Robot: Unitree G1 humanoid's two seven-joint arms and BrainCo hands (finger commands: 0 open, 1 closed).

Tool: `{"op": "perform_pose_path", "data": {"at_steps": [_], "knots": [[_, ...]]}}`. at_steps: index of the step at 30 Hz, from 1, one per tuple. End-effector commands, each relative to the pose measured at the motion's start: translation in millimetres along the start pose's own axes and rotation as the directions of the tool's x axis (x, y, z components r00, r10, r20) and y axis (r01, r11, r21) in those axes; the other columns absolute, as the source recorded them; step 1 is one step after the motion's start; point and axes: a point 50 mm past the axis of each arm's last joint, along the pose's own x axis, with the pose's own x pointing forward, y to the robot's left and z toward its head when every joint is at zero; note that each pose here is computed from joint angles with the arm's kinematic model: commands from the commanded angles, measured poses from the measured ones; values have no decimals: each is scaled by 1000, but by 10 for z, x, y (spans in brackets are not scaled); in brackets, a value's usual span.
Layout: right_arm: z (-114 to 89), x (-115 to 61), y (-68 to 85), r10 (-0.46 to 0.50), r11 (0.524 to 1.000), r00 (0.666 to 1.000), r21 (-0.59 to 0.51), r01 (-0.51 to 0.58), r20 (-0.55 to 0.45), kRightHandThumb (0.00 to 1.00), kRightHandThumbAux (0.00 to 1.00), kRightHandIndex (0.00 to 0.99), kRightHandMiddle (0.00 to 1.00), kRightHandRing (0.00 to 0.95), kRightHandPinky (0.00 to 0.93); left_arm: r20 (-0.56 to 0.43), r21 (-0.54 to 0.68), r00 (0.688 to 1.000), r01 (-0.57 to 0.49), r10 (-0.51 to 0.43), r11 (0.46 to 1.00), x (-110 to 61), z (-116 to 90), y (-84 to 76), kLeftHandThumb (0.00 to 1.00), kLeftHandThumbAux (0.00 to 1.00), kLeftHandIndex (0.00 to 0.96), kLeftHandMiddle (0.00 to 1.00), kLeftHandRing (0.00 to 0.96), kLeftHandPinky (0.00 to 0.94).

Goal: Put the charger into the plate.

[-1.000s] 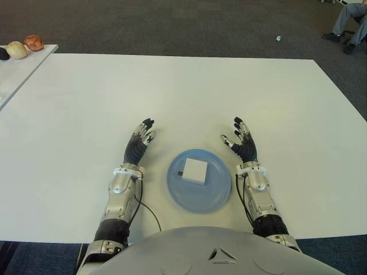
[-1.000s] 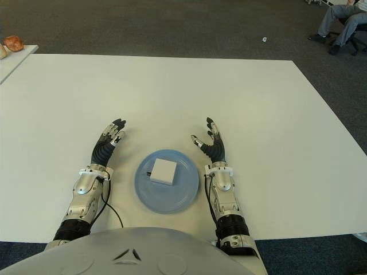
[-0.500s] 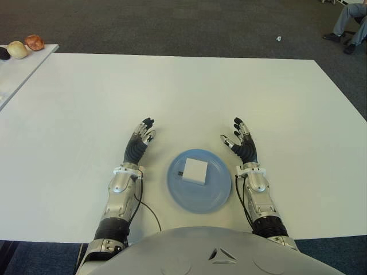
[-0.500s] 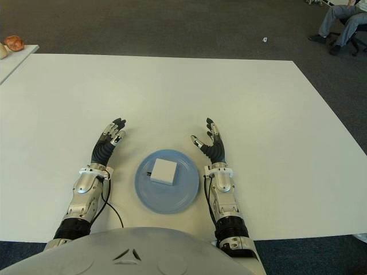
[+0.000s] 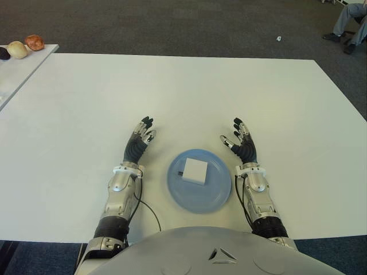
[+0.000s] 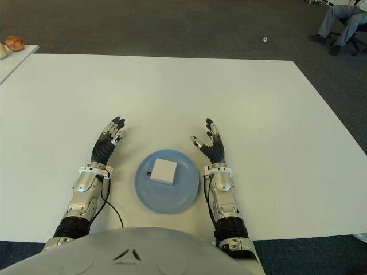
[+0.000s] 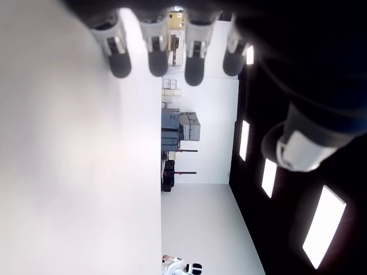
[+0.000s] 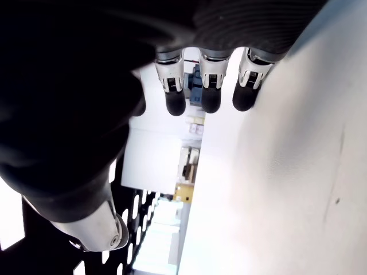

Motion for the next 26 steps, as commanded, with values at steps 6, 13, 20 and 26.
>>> {"op": "perform_pose_path", "data": {"at_steps": [6, 13, 20, 26], "knots": [[-182, -108, 64, 29, 1000, 970, 9, -28, -239, 66, 763, 0, 0, 0, 49, -151, -14, 988, -40, 37, 999, -69, -179, 23, 0, 594, 26, 92, 66, 44], [-144, -110, 67, 27, 1000, 964, 10, -25, -264, 83, 749, 0, 0, 0, 53, -173, -13, 983, -55, 52, 998, -69, -170, 18, 0, 605, 13, 84, 62, 46], [-120, -108, 69, 27, 1000, 962, 12, -24, -271, 90, 749, 0, 0, 0, 59, -186, -14, 981, -61, 57, 998, -66, -160, 10, 0, 601, 6, 75, 54, 41], [-108, -106, 68, 30, 1000, 962, 12, -28, -273, 93, 748, 0, 0, 0, 52, -193, -16, 979, -63, 58, 998, -64, -152, -1, 0, 593, 2, 71, 50, 46]]}}
